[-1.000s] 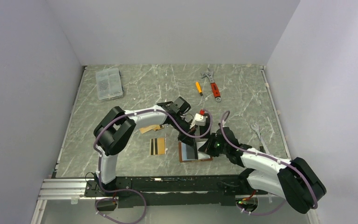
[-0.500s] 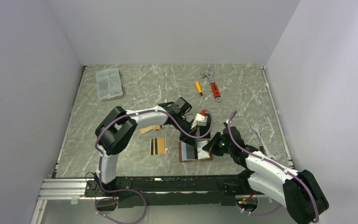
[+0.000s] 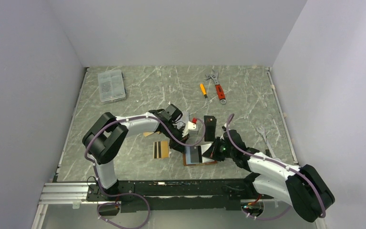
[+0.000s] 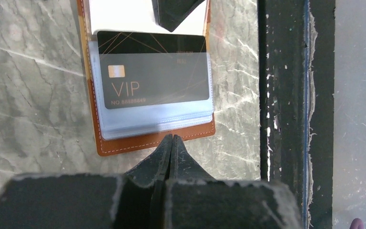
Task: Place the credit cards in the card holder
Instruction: Insert the credit card into the card holder.
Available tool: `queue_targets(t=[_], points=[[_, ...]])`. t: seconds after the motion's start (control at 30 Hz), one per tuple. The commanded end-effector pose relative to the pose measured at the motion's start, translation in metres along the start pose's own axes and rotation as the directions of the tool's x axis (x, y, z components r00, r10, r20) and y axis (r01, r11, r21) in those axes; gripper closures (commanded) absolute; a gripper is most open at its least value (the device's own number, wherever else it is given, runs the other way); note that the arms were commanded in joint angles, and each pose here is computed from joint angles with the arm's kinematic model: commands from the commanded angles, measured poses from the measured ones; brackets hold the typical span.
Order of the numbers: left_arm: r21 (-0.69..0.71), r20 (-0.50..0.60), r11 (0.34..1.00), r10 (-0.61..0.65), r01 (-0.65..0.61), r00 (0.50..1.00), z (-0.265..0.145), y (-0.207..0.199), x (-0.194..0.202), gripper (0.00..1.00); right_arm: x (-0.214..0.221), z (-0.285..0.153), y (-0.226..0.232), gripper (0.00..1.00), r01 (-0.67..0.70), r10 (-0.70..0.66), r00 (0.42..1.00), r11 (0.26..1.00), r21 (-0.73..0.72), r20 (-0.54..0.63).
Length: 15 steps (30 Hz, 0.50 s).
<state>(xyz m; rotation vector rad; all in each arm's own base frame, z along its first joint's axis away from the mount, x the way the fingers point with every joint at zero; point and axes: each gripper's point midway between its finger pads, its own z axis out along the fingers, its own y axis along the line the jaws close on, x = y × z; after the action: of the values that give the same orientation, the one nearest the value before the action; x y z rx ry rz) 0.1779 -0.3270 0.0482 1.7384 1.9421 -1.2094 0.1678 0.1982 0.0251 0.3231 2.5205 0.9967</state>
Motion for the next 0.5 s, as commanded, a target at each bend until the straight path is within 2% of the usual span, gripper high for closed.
queue_targets(t=[0.0, 0.4, 0.47], points=[[-0.029, -0.001, 0.999, 0.029, -0.029, 1.0, 0.0029, 0.0073, 0.0016, 1.0, -0.011, 0.0042, 0.0182, 1.0, 0.034, -0.033, 0.999, 0.998, -0.046, 0.027], [-0.049, -0.006, 0.998, 0.045, -0.045, 0.999, -0.0018, 0.0025, 0.0087, 1.0, -0.0089, 0.0048, 0.0107, 1.0, 0.052, -0.053, 0.998, 0.998, 0.031, 0.032], [-0.048, -0.007, 0.998, 0.042, -0.042, 0.999, -0.0016, 0.0016, 0.0105, 1.0, -0.0145, 0.0012, 0.013, 1.0, 0.054, -0.056, 0.996, 0.998, 0.03, 0.063]])
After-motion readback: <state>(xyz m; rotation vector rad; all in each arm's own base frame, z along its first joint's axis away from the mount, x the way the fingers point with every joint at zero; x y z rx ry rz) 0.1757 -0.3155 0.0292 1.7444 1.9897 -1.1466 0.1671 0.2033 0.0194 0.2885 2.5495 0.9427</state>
